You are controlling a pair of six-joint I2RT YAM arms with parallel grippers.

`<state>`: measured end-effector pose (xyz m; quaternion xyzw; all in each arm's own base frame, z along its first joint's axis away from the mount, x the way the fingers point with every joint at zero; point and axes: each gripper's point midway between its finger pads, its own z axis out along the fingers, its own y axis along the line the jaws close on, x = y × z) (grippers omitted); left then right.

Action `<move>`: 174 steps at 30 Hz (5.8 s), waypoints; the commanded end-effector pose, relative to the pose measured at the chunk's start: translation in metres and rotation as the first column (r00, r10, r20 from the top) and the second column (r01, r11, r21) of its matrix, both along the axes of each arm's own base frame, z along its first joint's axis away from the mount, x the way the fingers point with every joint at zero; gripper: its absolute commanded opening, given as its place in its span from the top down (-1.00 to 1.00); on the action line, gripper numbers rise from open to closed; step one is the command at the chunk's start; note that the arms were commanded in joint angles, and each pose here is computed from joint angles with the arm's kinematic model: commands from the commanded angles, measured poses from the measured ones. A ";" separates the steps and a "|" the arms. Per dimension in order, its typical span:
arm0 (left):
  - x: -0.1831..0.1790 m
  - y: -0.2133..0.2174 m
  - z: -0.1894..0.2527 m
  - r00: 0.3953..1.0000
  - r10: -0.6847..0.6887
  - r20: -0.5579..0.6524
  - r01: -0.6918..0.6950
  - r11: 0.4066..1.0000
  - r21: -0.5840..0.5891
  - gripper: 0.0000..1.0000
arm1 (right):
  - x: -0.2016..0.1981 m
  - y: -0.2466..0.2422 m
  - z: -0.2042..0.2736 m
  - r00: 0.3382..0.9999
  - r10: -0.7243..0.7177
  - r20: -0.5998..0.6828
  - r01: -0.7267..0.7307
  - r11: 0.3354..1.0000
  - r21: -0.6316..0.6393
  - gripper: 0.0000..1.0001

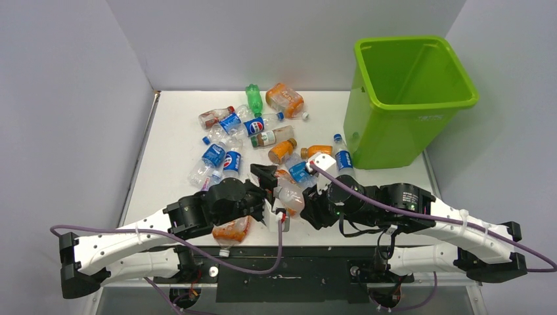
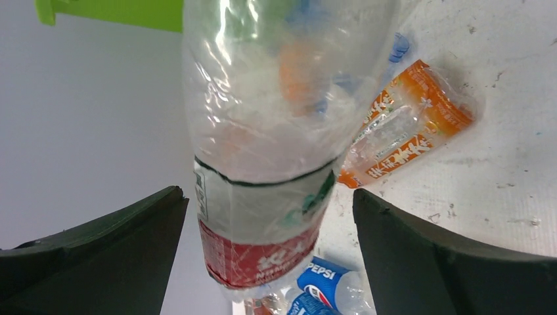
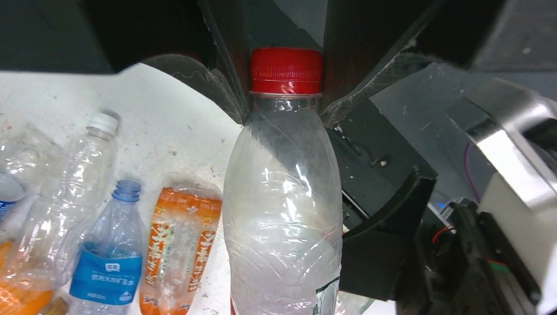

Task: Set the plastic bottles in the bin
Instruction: Pick up the plastic bottle at the center of the board, then place the plastic bottle in the trash bin, then pick up the plastic bottle at the center of the board.

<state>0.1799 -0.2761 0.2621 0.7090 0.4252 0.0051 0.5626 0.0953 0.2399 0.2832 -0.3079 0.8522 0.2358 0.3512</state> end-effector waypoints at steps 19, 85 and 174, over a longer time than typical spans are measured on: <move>-0.001 -0.021 0.018 1.000 -0.016 0.026 0.019 0.991 -0.129 0.32 | -0.001 0.025 0.076 0.996 0.044 0.075 -0.061 0.965 0.256 -0.87; 0.006 0.074 0.113 0.820 0.152 -0.551 -0.567 0.337 -0.751 -0.92 | 0.121 -0.087 0.312 0.384 -0.742 0.550 0.427 0.671 0.606 0.89; 0.011 0.038 -0.043 0.329 0.121 -0.937 -0.903 0.332 -0.274 -0.92 | 0.143 -0.003 -0.165 0.916 -0.395 -0.070 0.400 0.885 0.240 -0.82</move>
